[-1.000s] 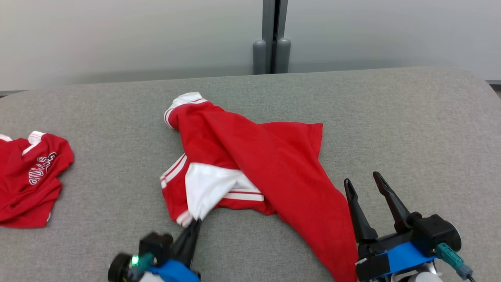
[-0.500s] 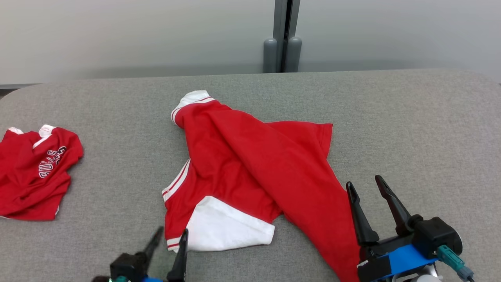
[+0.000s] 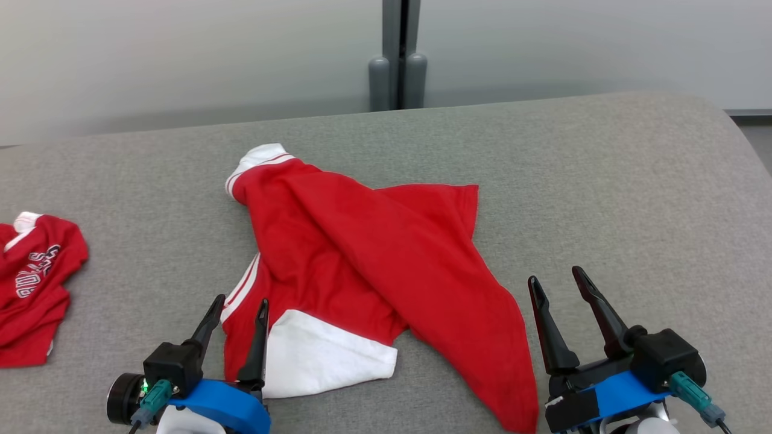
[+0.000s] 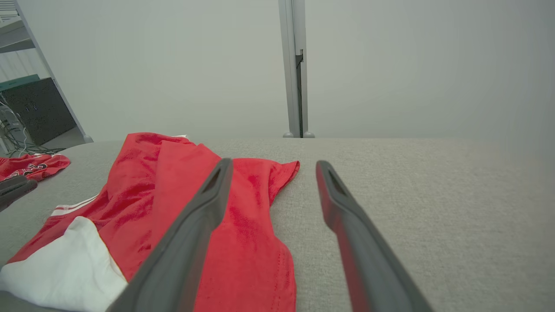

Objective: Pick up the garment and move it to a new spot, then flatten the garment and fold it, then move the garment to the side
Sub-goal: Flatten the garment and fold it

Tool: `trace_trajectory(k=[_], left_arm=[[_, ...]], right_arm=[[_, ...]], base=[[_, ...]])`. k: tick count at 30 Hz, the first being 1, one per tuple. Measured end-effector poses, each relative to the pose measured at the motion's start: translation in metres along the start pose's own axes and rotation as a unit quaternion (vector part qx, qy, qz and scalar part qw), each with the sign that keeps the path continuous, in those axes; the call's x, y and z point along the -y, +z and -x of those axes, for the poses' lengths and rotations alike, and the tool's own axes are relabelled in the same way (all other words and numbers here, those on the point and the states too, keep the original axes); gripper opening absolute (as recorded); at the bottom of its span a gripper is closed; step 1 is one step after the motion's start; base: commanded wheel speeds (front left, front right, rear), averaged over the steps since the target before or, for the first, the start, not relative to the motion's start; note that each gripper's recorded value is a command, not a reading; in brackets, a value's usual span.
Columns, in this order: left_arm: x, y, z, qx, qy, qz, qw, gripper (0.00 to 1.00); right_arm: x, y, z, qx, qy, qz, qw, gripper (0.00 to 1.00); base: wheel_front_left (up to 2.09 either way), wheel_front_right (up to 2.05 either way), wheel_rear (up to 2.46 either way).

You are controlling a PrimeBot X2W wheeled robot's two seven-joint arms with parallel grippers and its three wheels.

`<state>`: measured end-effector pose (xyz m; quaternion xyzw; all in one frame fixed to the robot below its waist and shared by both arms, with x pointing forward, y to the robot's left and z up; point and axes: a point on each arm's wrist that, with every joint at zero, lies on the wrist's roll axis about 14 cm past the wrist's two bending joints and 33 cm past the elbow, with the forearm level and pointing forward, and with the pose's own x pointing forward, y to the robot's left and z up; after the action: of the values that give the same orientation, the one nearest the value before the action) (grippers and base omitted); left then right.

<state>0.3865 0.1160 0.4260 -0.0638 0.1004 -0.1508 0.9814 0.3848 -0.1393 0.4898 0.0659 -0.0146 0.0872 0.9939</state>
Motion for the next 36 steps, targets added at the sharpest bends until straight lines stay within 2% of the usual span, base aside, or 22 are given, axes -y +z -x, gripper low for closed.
trace_trajectory(k=[10,22,23,24,25,26,36], left_arm=[[0.014,-0.048,-0.009,-0.092,-0.051,-0.012,0.994,1.00],[0.024,-0.066,-0.020,-0.130,-0.081,-0.031,0.988,1.00],[0.024,-0.067,-0.021,-0.133,-0.082,-0.032,0.987,0.96],[0.026,-0.069,-0.022,-0.138,-0.085,-0.037,0.986,0.39],[0.027,-0.070,-0.022,-0.140,-0.088,-0.040,0.985,0.04],[0.027,-0.070,-0.023,-0.140,-0.090,-0.042,0.985,0.00],[0.045,-0.057,-0.016,-0.113,-0.110,-0.047,0.986,0.00]], right_arm=[[0.016,-0.003,0.007,-0.006,-0.026,-0.001,1.000,1.00],[0.021,-0.001,0.007,-0.003,-0.033,0.002,0.999,1.00],[0.021,-0.001,0.006,-0.003,-0.033,0.002,0.999,1.00],[0.021,0.000,0.006,-0.002,-0.033,0.002,0.999,1.00],[0.021,0.000,0.006,-0.002,-0.033,0.002,0.999,1.00],[0.021,0.000,0.007,-0.001,-0.033,0.002,0.999,1.00],[0.013,0.001,0.008,-0.001,-0.022,0.002,1.000,1.00]], base=[[0.00,0.00,0.00],[0.00,0.00,0.00],[0.00,0.00,0.00],[0.00,0.00,0.00],[0.00,0.00,0.00],[0.00,0.00,0.00],[0.00,0.00,0.00]])
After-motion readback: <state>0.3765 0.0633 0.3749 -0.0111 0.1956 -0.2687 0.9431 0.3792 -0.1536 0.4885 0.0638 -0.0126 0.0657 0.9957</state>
